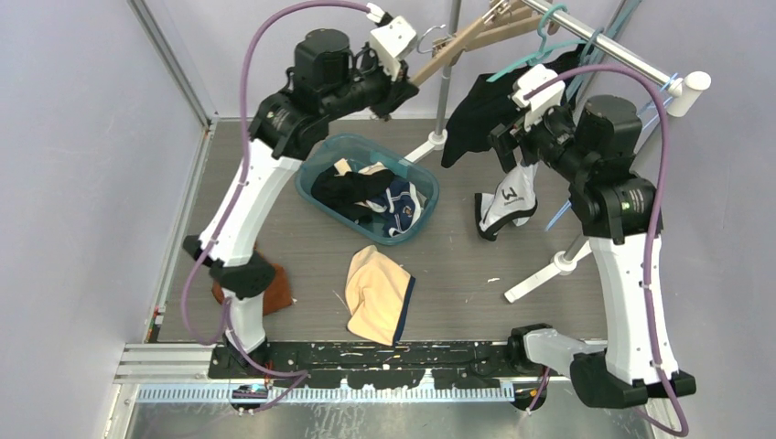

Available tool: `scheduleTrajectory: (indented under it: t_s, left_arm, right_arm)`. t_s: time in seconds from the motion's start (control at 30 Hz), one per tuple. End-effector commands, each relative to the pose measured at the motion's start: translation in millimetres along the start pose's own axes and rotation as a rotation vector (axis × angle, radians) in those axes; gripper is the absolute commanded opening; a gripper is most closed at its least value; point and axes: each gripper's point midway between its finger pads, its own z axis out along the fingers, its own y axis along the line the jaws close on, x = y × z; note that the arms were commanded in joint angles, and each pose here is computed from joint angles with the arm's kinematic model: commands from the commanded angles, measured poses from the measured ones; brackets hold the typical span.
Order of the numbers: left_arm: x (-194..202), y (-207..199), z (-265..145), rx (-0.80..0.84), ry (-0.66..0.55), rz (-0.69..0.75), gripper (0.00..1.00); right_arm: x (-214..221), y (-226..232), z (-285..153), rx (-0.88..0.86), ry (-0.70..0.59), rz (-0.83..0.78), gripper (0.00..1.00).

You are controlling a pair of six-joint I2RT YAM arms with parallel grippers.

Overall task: Remove the underwear clipped to the hanger
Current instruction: Move the hanger to the clothesline.

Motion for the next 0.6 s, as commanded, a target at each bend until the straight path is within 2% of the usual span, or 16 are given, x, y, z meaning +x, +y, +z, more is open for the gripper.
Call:
scheduleTrajectory:
  t_s: [0.0, 0.13, 0.3, 0.43, 0.57]
  left_arm:
    - [-39.0, 8.6, 20.9, -0.017, -0.162, 0.003, 0.0]
    - [-29.6, 10.1, 43.6, -0.011, -0.162, -0.016, 0.0]
    - [-25.2, 2.0, 44.0, 0.029, -0.146, -0.033, 0.0]
    - [-16.2, 0.6, 28.5, 0.028, -0.096, 0.021, 0.0]
    - [-16.8, -8.3, -9.9, 0.061, -0.065, 0.108, 0.0]
  right_arm:
    - [-8.0, -5.5, -32.9, 0.089, -0.03, -0.013, 0.84]
    - [-5.6, -1.5, -40.8, 0.092, -0.038, 0.003, 0.84]
    - [-12.6, 33.1, -29.3, -0.114, -0.093, 0.014, 0.85]
    - [-26.5, 31.9, -19.8, -0.152, -0.137, -0.027, 0.88]
    - [-52.3, 38.8, -19.4, -0.227, -0.233, -0.086, 0.91]
